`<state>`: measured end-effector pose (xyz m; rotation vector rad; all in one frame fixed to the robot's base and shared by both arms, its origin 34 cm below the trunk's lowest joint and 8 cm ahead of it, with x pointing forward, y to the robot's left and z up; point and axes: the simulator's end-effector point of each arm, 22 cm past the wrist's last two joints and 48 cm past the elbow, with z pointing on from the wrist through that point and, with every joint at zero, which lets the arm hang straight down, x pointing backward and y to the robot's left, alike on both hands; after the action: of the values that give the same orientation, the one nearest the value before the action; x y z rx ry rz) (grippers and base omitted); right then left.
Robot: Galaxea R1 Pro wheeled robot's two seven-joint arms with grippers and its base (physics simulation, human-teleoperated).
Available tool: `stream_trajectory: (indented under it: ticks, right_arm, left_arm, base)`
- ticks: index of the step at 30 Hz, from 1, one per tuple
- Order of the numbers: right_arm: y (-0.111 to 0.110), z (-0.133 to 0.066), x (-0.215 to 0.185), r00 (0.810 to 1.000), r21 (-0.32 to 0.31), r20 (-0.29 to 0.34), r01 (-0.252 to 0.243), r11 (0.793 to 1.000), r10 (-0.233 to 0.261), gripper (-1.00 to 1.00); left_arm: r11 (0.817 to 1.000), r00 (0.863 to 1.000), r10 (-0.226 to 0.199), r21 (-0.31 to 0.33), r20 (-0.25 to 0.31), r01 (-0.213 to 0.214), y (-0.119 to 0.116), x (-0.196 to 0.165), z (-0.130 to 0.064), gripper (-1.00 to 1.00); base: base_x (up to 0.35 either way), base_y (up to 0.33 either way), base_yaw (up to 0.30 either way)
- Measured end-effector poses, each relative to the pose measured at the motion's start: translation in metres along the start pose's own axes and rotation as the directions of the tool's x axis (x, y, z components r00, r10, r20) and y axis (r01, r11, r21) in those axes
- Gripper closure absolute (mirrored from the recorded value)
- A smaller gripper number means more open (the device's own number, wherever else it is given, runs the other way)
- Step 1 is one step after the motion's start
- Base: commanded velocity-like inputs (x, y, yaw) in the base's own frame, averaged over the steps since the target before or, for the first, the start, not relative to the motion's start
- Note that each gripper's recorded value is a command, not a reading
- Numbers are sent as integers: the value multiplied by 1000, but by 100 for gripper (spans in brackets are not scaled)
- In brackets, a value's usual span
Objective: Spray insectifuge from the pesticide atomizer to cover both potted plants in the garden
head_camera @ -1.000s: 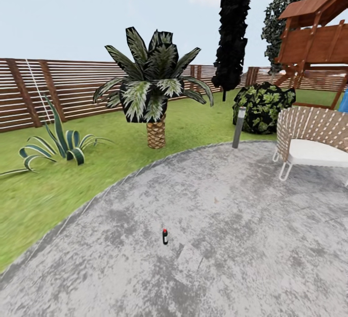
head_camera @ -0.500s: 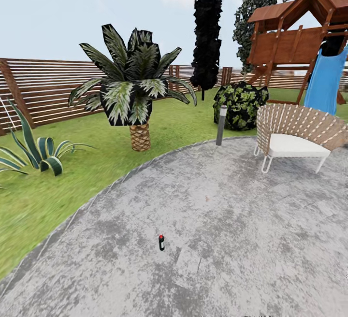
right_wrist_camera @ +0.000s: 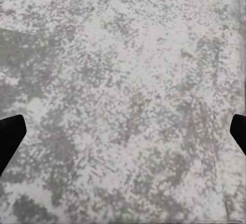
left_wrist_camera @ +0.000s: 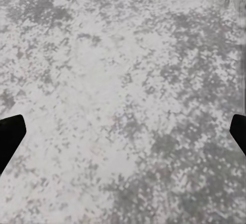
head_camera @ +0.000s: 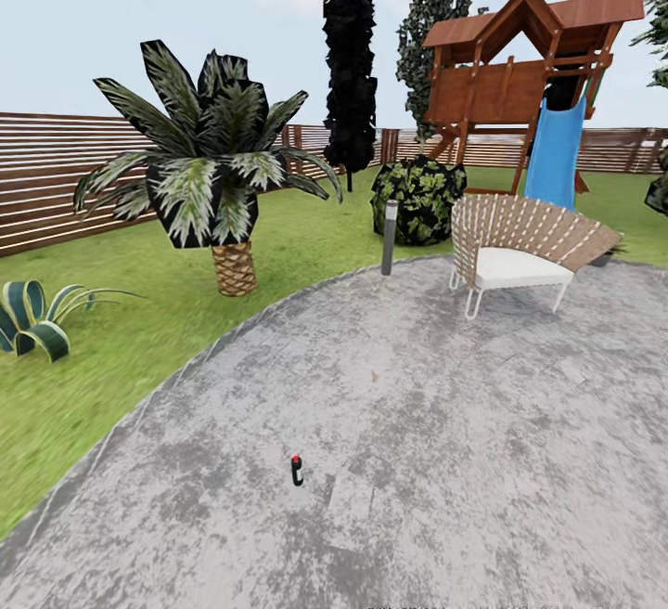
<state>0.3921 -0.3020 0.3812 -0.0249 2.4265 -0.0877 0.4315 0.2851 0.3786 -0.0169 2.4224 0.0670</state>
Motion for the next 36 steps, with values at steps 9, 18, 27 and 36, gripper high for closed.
stream_trajectory:
  ticks: [9, 18, 27, 36]
  right_arm:
    - [0, 0, 0, 1000, 0, 0, 1, 1000, -1, -100]
    - [2, 1, -2, 1000, -3, 5, 0, 1000, 0, -100]
    - [2, 1, 2, 1000, -3, -7, 0, 1000, 0, -100]
    - [2, 0, 5, 1000, -4, -13, 0, 1000, 0, -100]
  left_arm:
    - [1000, 1000, 0, 0, 0, 0, 0, 0, 0, -100]
    - [1000, 1000, 0, 0, -4, 0, 0, 2, 0, -100]
    - [1000, 1000, 1, -1, -16, -1, 0, 7, 0, -100]
    - [1000, 1000, 1, 0, -18, -1, 0, 8, 0, -100]
  base:
    - [0, 21, -230]
    - [0, 1, -20]
    - [0, 0, -42]
    - [0, 0, -74]
